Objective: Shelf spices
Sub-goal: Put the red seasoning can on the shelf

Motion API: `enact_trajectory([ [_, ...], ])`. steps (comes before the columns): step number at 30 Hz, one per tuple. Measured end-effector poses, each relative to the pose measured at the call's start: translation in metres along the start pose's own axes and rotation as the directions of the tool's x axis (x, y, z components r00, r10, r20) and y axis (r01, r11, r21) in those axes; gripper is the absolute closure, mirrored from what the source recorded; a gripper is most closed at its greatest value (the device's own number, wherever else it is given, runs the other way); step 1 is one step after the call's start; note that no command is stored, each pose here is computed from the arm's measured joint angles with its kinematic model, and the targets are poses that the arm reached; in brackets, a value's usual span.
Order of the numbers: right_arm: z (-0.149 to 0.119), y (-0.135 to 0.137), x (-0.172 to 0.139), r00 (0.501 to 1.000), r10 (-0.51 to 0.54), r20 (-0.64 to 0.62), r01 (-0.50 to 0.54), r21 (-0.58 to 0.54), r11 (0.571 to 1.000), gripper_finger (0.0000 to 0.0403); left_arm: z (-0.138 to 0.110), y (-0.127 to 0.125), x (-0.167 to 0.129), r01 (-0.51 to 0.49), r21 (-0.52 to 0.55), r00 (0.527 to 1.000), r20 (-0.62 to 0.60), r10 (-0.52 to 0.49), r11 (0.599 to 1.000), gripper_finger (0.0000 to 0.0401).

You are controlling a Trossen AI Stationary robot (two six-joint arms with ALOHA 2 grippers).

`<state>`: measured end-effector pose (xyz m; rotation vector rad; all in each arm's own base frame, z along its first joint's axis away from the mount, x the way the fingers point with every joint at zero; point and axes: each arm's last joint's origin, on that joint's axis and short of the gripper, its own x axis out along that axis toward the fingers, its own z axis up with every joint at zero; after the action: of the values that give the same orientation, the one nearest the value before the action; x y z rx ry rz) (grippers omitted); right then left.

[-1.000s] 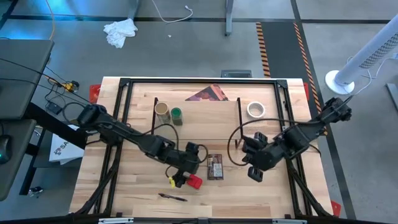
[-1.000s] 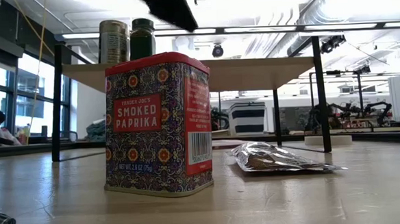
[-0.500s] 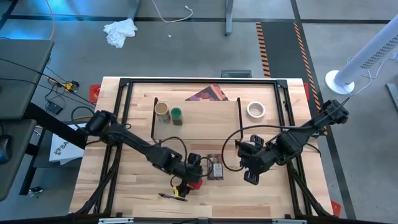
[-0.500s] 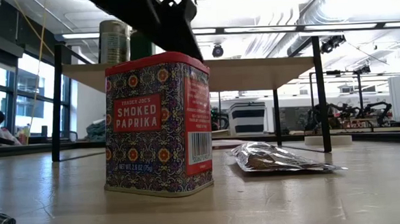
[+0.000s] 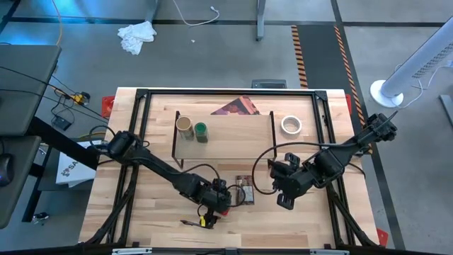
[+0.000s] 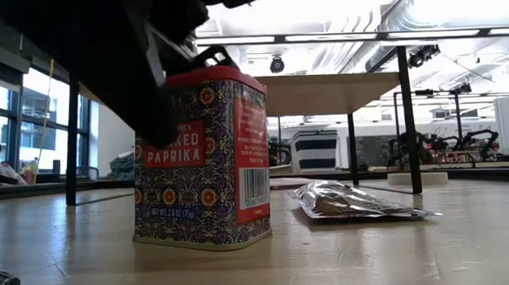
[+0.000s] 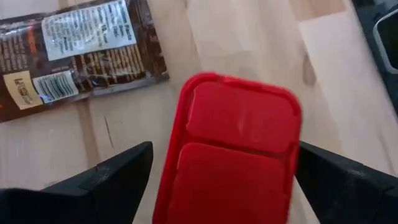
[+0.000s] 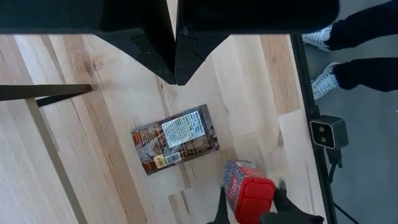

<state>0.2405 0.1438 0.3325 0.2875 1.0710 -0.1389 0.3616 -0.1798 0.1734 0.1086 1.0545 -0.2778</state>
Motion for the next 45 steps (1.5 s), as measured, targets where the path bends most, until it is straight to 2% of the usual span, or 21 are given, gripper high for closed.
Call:
enact_trajectory([
  [3, 0.000, 0.000, 0.000, 1.000, 0.000, 0.000, 0.000, -0.001, 1.000, 0.0403, 0.007, -0.001, -0.006, 0.012, -0.027, 1.000, 0.021, -0.011, 1.000, 0.0058],
  [5, 0.000, 0.000, 0.000, 1.000, 0.000, -0.001, 0.000, -0.003, 1.000, 0.0403, 0.015, -0.002, -0.014, -0.001, -0.027, 0.999, 0.046, 0.002, 1.000, 0.0093],
  [10, 0.000, 0.000, 0.000, 1.000, -0.001, -0.001, 0.001, -0.022, 1.000, 0.0403, 0.039, 0.007, -0.044, -0.072, 0.013, 0.992, 0.104, 0.070, 0.997, 0.0227],
  [14, 0.000, 0.000, 0.000, 1.000, -0.001, -0.001, 0.001, -0.030, 1.000, 0.0403, 0.060, 0.019, -0.087, -0.095, 0.035, 0.977, 0.196, 0.087, 0.995, 0.0349],
  [15, 0.000, 0.000, 0.000, 1.000, -0.001, -0.001, 0.001, -0.030, 1.000, 0.0403, 0.064, 0.021, -0.096, -0.095, 0.037, 0.972, 0.220, 0.085, 0.995, 0.0372],
  [17, 0.000, 0.000, 0.000, 1.000, -0.003, 0.001, 0.003, -0.030, 1.000, 0.0403, 0.066, 0.025, -0.110, -0.084, 0.053, 0.967, 0.244, 0.068, 0.995, 0.0392],
  [21, 0.000, 0.000, 0.000, 1.000, -0.006, 0.003, 0.006, -0.030, 1.000, 0.0403, 0.062, 0.031, -0.115, -0.056, 0.025, 0.978, 0.202, 0.050, 0.998, 0.0354],
  [28, 0.000, -0.001, 0.000, 1.000, -0.024, 0.011, 0.025, -0.032, 0.999, 0.0403, 0.051, 0.030, -0.109, -0.010, -0.045, 0.996, 0.089, 0.014, 0.999, 0.0229],
  [35, 0.000, -0.002, 0.000, 0.999, -0.039, 0.016, 0.040, -0.033, 0.999, 0.0403, 0.050, 0.029, -0.098, -0.010, -0.065, 0.998, 0.059, 0.014, 0.998, 0.0120],
  [40, -0.001, -0.002, 0.000, 0.999, -0.041, 0.014, 0.041, -0.034, 0.999, 0.0403, 0.043, 0.031, -0.083, -0.027, -0.065, 0.999, -0.036, 0.025, 0.998, 0.0084],
  [45, -0.001, -0.002, 0.000, 0.999, -0.041, 0.013, 0.042, -0.030, 0.999, 0.0403, 0.036, 0.024, -0.069, -0.034, 0.055, 0.992, -0.117, 0.040, 0.998, 0.0080],
])
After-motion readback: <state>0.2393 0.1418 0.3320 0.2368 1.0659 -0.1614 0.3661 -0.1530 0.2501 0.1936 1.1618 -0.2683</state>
